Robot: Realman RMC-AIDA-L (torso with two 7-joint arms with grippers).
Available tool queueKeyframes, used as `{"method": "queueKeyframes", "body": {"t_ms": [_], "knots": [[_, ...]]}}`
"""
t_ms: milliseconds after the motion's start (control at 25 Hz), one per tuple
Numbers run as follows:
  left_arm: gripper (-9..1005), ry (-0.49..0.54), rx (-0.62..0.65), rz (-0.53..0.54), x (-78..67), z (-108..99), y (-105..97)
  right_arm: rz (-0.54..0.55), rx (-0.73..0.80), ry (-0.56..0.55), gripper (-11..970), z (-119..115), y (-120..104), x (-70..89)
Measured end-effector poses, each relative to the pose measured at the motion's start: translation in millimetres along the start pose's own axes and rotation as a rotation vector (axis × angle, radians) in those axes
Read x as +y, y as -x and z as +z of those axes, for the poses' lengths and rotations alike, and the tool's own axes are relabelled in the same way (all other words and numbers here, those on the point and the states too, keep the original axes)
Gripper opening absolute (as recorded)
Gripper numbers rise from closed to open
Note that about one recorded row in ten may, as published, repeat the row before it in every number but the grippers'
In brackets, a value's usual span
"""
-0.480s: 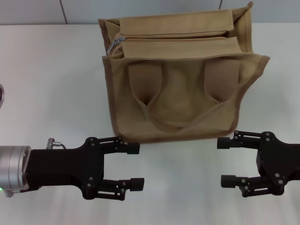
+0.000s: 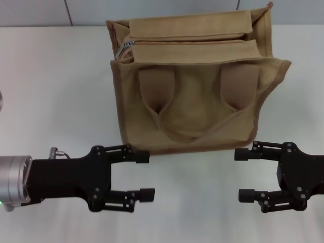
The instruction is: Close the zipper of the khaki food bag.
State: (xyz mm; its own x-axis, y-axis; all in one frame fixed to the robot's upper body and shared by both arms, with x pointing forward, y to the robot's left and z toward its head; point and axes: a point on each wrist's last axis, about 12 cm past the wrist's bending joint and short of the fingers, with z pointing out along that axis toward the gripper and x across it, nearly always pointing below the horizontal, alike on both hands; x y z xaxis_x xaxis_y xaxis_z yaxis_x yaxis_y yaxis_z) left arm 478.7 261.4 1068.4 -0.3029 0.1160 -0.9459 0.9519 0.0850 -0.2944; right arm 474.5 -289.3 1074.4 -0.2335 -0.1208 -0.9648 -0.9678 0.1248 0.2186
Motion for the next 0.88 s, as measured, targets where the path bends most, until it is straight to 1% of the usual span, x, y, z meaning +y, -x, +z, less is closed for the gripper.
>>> {"method": "queueKeyframes", "body": {"t_ms": [200,320,480,520,680,760,880], "knots": [[828,0.11,-0.09,0.028,2.5,-14,1,0.002,0.0,-0.002,819,-1,-1,0.7],[828,0.215,-0.162,0.049,2.9,-27,-1,0.003,0.0,-0.003,819,-1,-1,1.0],[829,0.403,-0.261,0.073,6.5,-44,-7,0.004,0.0,-0.004,819,-1,-2,1.3],[829,0.449,-0.28,0.081,7.7,-46,-8,0.003,0.0,-0.004,819,-1,-2,1.4],[829,0.582,-0.336,0.114,10.5,-52,-15,0.001,0.0,-0.004,819,-1,-2,1.4],[828,0.607,-0.346,0.126,11.3,-52,-16,0.001,0.0,-0.004,819,-1,-2,1.4],[828,0.612,-0.345,0.132,13.0,-51,-15,0.002,0.0,-0.004,818,-1,-2,1.7]]}}
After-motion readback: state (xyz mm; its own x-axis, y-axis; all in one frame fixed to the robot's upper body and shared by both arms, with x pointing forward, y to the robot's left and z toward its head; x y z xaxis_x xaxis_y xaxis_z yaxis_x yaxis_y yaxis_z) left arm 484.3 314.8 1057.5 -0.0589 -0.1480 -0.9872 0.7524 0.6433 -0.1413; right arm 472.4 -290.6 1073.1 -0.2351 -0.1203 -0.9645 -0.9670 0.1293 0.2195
